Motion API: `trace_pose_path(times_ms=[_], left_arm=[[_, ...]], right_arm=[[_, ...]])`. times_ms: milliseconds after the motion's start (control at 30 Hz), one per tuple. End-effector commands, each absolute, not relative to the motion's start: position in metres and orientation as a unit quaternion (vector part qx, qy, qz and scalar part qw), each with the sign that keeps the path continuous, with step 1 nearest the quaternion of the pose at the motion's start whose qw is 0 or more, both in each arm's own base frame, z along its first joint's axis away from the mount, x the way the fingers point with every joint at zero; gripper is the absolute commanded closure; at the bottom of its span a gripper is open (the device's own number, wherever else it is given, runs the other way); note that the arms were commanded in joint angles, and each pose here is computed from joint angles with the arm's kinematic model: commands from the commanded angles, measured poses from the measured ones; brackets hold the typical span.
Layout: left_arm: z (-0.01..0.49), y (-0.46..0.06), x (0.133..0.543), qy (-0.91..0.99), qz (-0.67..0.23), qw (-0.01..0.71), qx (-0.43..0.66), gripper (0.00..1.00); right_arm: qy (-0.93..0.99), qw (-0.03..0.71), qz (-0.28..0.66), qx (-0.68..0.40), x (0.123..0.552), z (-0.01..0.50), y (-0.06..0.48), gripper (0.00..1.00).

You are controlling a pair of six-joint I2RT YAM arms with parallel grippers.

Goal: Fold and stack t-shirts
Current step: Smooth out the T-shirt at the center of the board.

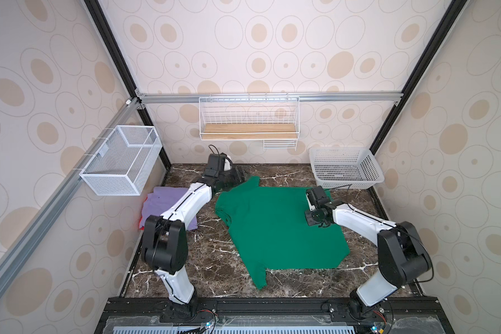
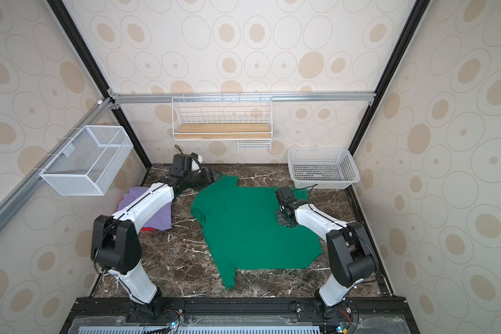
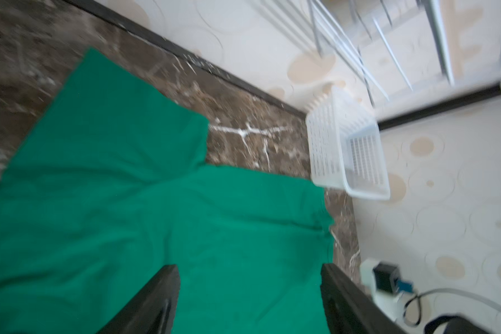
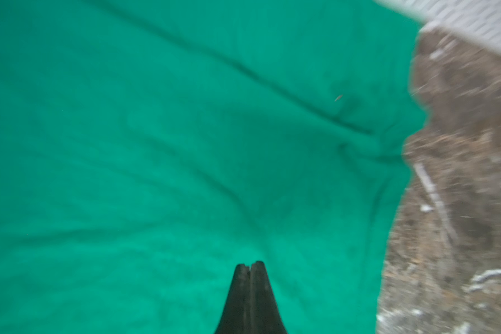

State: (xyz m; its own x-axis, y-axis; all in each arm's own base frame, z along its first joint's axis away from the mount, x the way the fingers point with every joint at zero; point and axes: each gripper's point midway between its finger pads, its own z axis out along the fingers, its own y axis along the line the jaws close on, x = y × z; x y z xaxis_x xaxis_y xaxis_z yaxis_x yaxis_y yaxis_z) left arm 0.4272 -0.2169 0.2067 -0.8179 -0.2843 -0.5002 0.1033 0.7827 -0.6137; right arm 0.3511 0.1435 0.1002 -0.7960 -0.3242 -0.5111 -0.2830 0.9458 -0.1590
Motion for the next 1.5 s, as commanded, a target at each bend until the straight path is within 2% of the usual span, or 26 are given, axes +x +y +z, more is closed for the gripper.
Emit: trace_pose_path(times_ms=[0, 33, 133, 333, 567, 733, 800, 867, 933, 967, 1100, 1267, 1367, 1467], left_arm=[[0.114, -0.211, 0.315, 0.969, -0.191, 0.153, -0.005, 0.21], [0.106, -0.211, 0.292, 0.973, -0.178, 0.144, 0.0, 0.2], [0.089, -0.195, 0.248, 0.978, -0.161, 0.131, -0.021, 0.2], [0.08, -0.161, 0.204, 0.981, -0.146, 0.119, -0.045, 0.2], [0.055, -0.163, 0.205, 0.988, -0.119, 0.086, -0.035, 0.19], [0.024, -0.176, 0.22, 0.993, -0.1, 0.053, -0.028, 0.24], [0.015, -0.18, 0.222, 0.994, -0.099, 0.043, -0.03, 0.31], [0.011, -0.183, 0.225, 0.994, -0.099, 0.039, -0.029, 0.48], [0.012, -0.186, 0.231, 0.994, -0.098, 0.041, -0.025, 0.87], [0.015, -0.19, 0.235, 0.993, -0.102, 0.046, -0.021, 0.99], [0.046, -0.211, 0.265, 0.989, -0.125, 0.084, 0.011, 1.0], [0.111, -0.252, 0.311, 0.971, -0.178, 0.145, 0.063, 1.0], [0.126, -0.271, 0.331, 0.969, -0.187, 0.14, 0.086, 1.0], [0.113, -0.293, 0.347, 0.971, -0.188, 0.107, 0.105, 1.0]], right_arm=[[0.938, 0.305, -0.02, -0.166, 0.332, 0.132, 0.148, 0.85], [0.934, 0.315, -0.013, -0.17, 0.324, 0.142, 0.15, 0.8], [0.927, 0.329, 0.014, -0.178, 0.303, 0.158, 0.153, 0.78], [0.927, 0.328, 0.03, -0.181, 0.273, 0.157, 0.144, 0.76], [0.935, 0.297, 0.044, -0.187, 0.265, 0.137, 0.15, 0.76], [0.938, 0.284, 0.04, -0.194, 0.262, 0.129, 0.149, 0.76], [0.937, 0.285, 0.044, -0.198, 0.261, 0.127, 0.15, 0.76], [0.937, 0.282, 0.053, -0.201, 0.259, 0.125, 0.152, 0.76], [0.938, 0.274, 0.062, -0.203, 0.256, 0.119, 0.155, 0.76], [0.939, 0.27, 0.064, -0.204, 0.255, 0.115, 0.156, 0.76], [0.942, 0.25, 0.07, -0.211, 0.249, 0.099, 0.158, 0.76], [0.946, 0.226, 0.081, -0.217, 0.243, 0.086, 0.162, 0.76], [0.948, 0.217, 0.085, -0.218, 0.241, 0.079, 0.164, 0.76], [0.95, 0.2, 0.09, -0.222, 0.239, 0.072, 0.167, 0.76]])
